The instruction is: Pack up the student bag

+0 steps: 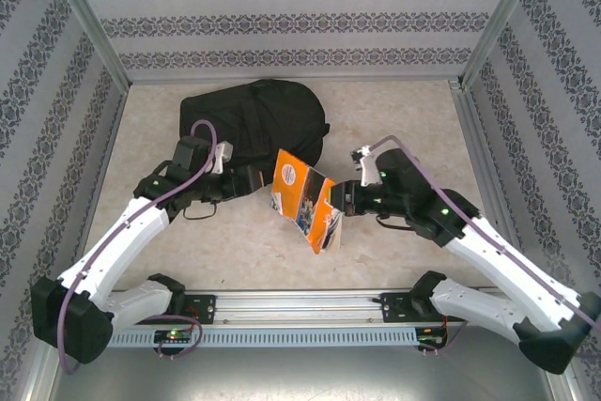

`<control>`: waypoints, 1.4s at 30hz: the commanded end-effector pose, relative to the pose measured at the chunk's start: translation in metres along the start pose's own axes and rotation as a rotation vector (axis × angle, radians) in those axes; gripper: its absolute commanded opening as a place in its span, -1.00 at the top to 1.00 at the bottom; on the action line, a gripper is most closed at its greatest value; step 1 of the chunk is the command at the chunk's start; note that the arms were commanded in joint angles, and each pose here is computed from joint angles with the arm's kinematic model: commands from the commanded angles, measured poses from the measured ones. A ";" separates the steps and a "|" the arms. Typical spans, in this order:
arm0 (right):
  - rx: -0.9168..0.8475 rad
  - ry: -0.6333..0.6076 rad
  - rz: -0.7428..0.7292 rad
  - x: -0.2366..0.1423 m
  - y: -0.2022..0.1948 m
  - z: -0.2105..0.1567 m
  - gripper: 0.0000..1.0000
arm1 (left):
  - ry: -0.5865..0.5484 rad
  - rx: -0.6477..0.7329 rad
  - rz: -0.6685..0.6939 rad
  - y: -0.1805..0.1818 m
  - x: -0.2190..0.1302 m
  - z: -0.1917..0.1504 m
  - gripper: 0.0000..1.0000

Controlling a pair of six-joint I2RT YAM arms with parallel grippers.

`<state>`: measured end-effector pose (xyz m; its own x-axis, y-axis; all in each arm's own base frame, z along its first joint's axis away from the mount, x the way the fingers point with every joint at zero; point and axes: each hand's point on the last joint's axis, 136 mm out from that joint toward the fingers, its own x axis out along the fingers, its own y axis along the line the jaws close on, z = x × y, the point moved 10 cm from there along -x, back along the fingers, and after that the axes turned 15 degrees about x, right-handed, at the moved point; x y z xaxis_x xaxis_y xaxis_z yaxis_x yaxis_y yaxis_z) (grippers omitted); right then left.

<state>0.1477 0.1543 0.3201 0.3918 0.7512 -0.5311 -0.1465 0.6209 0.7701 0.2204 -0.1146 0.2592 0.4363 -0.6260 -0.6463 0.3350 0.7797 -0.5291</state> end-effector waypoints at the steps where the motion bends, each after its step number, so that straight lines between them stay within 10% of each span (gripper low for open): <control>1: -0.103 0.059 0.162 -0.017 0.013 0.007 1.00 | -0.133 0.245 -0.263 -0.030 -0.004 0.031 -0.83; 16: -0.145 0.155 0.608 -0.064 0.039 0.036 1.00 | -0.209 0.581 -0.576 -0.062 0.004 0.083 -0.96; 36: -0.177 0.151 0.612 -0.069 0.034 0.024 1.00 | -0.315 0.941 -0.572 -0.071 -0.040 0.071 -1.00; 42: -0.191 0.133 0.604 -0.071 0.036 0.025 1.00 | -0.265 0.905 -0.812 -0.078 -0.034 0.073 -0.47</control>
<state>0.1433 0.1183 0.3826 0.1088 0.9875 -0.1136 -0.3773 0.1468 0.9144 0.2374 -0.1490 0.3604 0.0665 -0.9816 -0.1791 0.9923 0.0838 -0.0908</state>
